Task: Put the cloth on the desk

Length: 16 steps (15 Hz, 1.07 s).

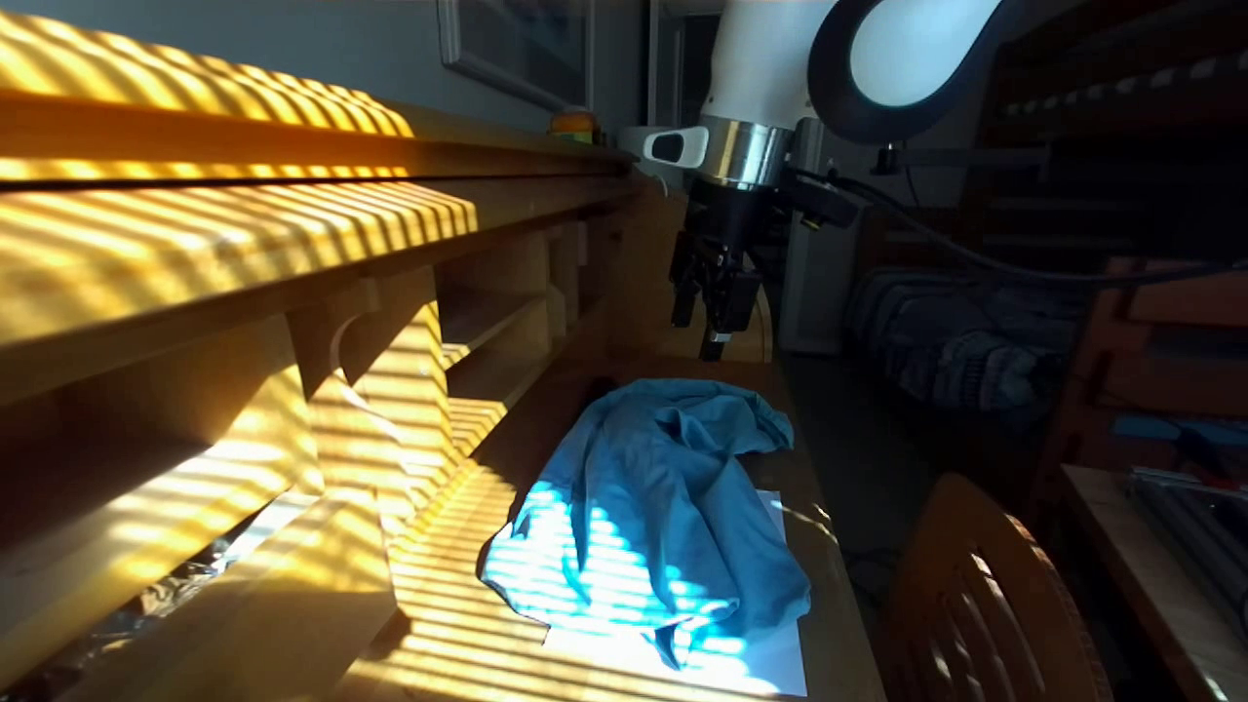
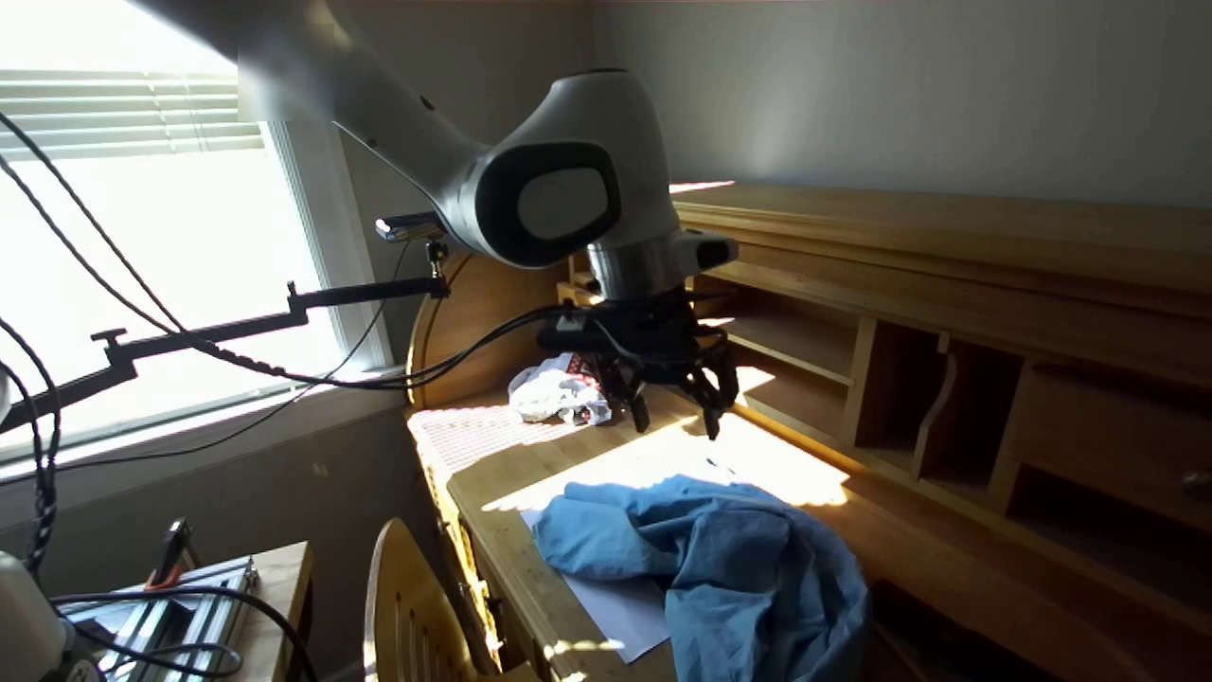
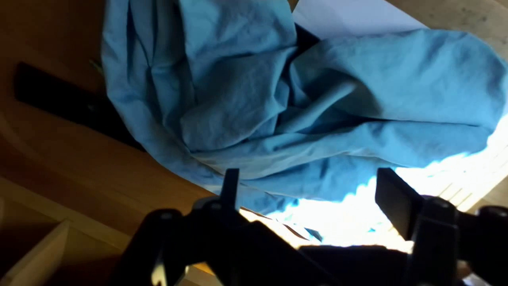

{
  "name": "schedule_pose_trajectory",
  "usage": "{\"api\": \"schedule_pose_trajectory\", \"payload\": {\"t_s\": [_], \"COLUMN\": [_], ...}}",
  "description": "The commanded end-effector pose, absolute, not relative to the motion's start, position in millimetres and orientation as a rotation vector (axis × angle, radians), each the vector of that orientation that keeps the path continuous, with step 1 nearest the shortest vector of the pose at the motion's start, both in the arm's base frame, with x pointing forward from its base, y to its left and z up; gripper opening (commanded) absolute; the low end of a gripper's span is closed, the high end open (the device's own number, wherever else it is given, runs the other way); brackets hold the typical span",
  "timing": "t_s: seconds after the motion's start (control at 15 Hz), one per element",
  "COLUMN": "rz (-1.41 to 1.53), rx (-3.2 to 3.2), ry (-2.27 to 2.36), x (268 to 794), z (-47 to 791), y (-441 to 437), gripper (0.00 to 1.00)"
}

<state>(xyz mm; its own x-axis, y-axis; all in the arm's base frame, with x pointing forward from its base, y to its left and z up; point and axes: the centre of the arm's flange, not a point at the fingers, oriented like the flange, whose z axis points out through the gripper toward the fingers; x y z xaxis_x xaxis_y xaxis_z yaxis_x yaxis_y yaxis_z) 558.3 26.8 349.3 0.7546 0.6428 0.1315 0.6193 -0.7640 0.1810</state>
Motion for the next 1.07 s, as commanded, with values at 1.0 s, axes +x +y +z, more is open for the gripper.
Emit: {"api": "schedule_pose_trajectory", "payload": {"t_s": [1.0], "rz": [0.411], "rx": [3.197], "ry": [-0.303], "x": [589], "z": [246], "y": [-33], "gripper": [1.0]}}
